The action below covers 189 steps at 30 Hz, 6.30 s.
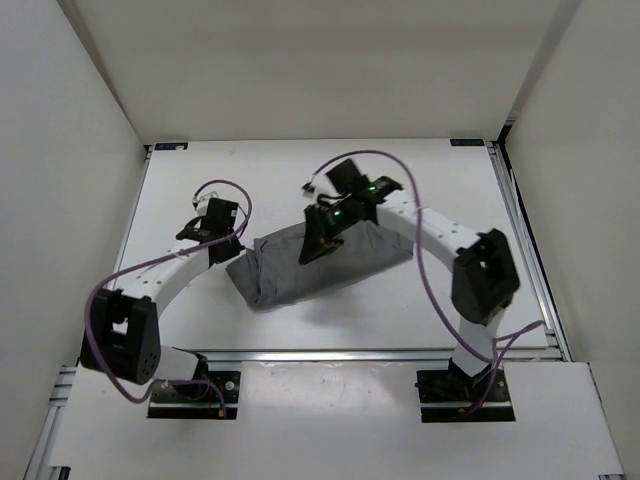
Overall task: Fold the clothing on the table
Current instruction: Fold the skirt
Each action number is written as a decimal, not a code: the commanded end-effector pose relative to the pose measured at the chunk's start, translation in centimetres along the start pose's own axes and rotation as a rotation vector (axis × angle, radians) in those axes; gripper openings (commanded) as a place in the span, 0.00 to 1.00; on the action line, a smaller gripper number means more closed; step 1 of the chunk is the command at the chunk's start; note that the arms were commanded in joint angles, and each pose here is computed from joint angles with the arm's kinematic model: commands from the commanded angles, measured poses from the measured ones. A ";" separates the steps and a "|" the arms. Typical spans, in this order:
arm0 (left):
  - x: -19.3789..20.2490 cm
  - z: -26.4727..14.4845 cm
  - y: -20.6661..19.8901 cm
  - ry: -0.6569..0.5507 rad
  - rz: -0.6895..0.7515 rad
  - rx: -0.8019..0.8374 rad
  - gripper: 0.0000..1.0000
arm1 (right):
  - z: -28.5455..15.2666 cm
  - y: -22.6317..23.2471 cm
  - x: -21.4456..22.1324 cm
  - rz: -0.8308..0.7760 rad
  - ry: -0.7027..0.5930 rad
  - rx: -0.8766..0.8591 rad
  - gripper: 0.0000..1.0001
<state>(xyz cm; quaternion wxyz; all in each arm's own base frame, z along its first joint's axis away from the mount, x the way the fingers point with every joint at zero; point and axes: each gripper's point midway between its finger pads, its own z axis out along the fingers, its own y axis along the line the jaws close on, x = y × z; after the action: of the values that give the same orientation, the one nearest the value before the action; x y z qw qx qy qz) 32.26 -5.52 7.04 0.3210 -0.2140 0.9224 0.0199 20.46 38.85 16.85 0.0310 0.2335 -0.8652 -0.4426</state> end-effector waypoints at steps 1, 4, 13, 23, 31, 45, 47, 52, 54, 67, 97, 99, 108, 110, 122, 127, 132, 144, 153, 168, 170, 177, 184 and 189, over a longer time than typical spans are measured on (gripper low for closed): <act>-1.5 -3.5 -2.5 -0.034 -0.003 0.140 0.00 | -4.1 -2.5 -0.6 0.065 -0.125 0.055 0.15; 0.0 -5.2 -6.4 0.044 -0.003 0.311 0.00 | -7.2 -7.0 -2.5 0.163 -0.243 0.090 0.01; 6.8 -3.8 -9.6 0.153 -0.004 0.375 0.00 | -14.7 -16.7 -7.4 0.338 -0.452 0.119 0.00; 10.7 -0.9 -2.7 0.251 0.094 0.083 0.00 | -11.8 -22.8 -8.6 0.419 -0.323 0.197 0.02; 12.0 0.1 -1.3 0.296 0.151 0.026 0.00 | -10.1 -26.1 -7.6 0.479 -0.234 0.303 0.02; 4.7 4.5 -8.8 0.265 0.237 0.052 0.00 | -9.6 -26.6 2.9 0.661 -0.212 0.336 0.00; 5.6 5.6 -9.7 0.299 0.269 0.042 0.00 | -9.6 -25.8 2.9 0.614 -0.254 0.310 0.03; 4.8 4.7 -11.8 0.287 0.265 0.097 0.00 | -15.6 -22.9 0.3 0.450 -0.522 0.331 0.40; 3.8 3.8 -12.0 0.263 0.238 0.125 0.00 | -18.4 -22.4 0.4 0.434 -0.573 0.398 0.53; 6.2 0.7 -9.0 0.289 0.165 0.174 0.00 | -15.1 -24.0 11.5 0.749 -0.525 0.410 0.65; 7.1 -0.6 -6.6 0.291 0.210 0.164 0.00 | -13.9 -25.2 5.8 0.544 -0.726 0.119 0.81; 7.3 -0.7 -6.8 0.293 0.218 0.169 0.00 | -12.8 -25.1 5.6 0.536 -0.681 0.110 0.80; 7.5 -0.9 -7.5 0.299 0.220 0.204 0.00 | -10.0 -24.6 6.1 0.552 -0.568 0.085 0.04; 7.2 -1.3 -8.1 0.289 0.218 0.219 0.00 | -10.3 -24.9 6.4 0.570 -0.583 0.103 0.00; -1.5 -2.4 -4.0 0.078 0.115 0.109 0.28 | -14.0 -26.1 6.8 0.578 -0.650 0.135 0.00; 2.1 -0.4 -1.4 0.124 0.138 0.032 0.25 | -14.6 -26.3 6.8 0.579 -0.650 0.151 0.00; 3.8 1.1 -1.5 0.147 0.104 0.038 0.27 | -14.8 -26.2 7.1 0.570 -0.641 0.156 0.00; 7.2 2.7 -5.6 0.215 0.130 0.113 0.25 | -16.3 -26.7 8.8 0.610 -0.678 0.185 0.00; 12.2 0.2 -11.5 0.305 0.192 0.274 0.23 | -21.2 -28.3 9.8 0.649 -0.771 0.258 0.00; 11.9 -0.6 -13.1 0.294 0.212 0.306 0.23 | -20.3 -14.8 -2.1 0.274 -0.746 0.118 0.01; 11.9 -0.6 -13.0 0.294 0.213 0.298 0.23 | -18.1 -13.6 -3.0 0.248 -0.704 0.072 0.00; 12.0 -0.5 -12.1 0.293 0.203 0.283 0.23 | -12.9 -8.4 -6.0 0.143 -0.586 -0.095 0.00; 11.9 -0.4 -11.5 0.289 0.188 0.264 0.22 | -9.2 -4.9 -8.2 0.096 -0.489 -0.210 0.00; 11.4 -0.5 -11.4 0.274 0.177 0.261 0.22 | -6.0 -5.5 -8.6 0.123 -0.402 -0.233 0.00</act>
<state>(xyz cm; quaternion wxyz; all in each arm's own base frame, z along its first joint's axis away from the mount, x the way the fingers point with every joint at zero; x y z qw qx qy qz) 29.01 -21.51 1.60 0.2131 -0.0795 0.9668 -0.1160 31.91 33.61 16.94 -0.1093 0.0632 -0.8270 -0.5479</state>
